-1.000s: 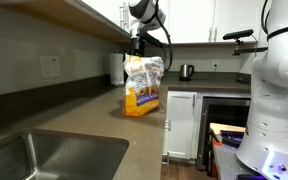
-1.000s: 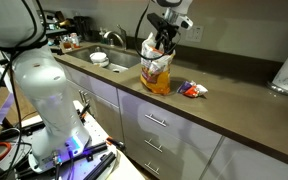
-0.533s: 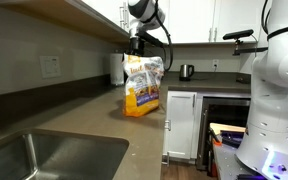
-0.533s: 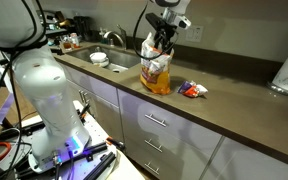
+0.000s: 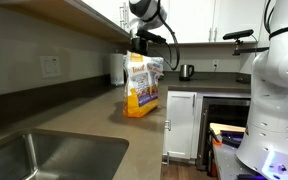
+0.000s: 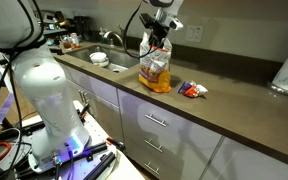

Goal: Remove the contents from the plastic packaging.

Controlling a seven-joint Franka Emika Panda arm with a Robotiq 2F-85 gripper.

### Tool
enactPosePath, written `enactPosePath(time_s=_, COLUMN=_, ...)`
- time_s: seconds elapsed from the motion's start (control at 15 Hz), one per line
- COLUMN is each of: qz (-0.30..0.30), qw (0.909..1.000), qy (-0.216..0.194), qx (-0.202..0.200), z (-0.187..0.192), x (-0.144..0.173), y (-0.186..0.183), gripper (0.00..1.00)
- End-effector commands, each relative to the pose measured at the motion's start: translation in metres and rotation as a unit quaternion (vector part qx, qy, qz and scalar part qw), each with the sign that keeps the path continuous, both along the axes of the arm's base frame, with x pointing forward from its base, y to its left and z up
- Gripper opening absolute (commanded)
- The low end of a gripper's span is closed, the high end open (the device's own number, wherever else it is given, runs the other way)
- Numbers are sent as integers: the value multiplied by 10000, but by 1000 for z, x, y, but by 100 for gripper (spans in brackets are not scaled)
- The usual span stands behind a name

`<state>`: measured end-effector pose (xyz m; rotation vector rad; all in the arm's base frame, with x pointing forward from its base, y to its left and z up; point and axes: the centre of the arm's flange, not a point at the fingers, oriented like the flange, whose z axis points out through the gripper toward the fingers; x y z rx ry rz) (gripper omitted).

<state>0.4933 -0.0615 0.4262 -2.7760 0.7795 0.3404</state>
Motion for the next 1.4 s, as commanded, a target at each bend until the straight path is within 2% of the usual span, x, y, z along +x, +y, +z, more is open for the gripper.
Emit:
enactPosePath(time_s=0.0, qz=-217, qw=9992, qy=322, qx=-129, z=-11, x=-16, y=2, gripper=100)
enactPosePath(time_s=0.33, qz=52, qw=9987, qy=194, qx=-461, z=-65, x=9, y=-26, gripper=100)
enactPosePath(time_s=0.53, qz=193, qw=9976, qy=-247, qx=-615, z=-100, x=36, y=-44, gripper=100)
enactPosePath(time_s=0.73, qz=342, qw=9958, qy=-605, qx=-597, z=-133, x=59, y=-45, gripper=100)
enactPosePath(time_s=1.0, qz=556, qw=9941, qy=-787, qx=-501, z=-156, x=78, y=-40, gripper=100)
enactPosePath(time_s=1.07, qz=606, qw=9935, qy=-809, qx=-517, z=-155, x=79, y=-39, gripper=75)
enactPosePath(time_s=1.13, qz=631, qw=9931, qy=-836, qx=-536, z=-150, x=78, y=-37, gripper=74)
enactPosePath(time_s=1.33, qz=607, qw=9931, qy=-807, qx=-600, z=-134, x=69, y=-31, gripper=54)
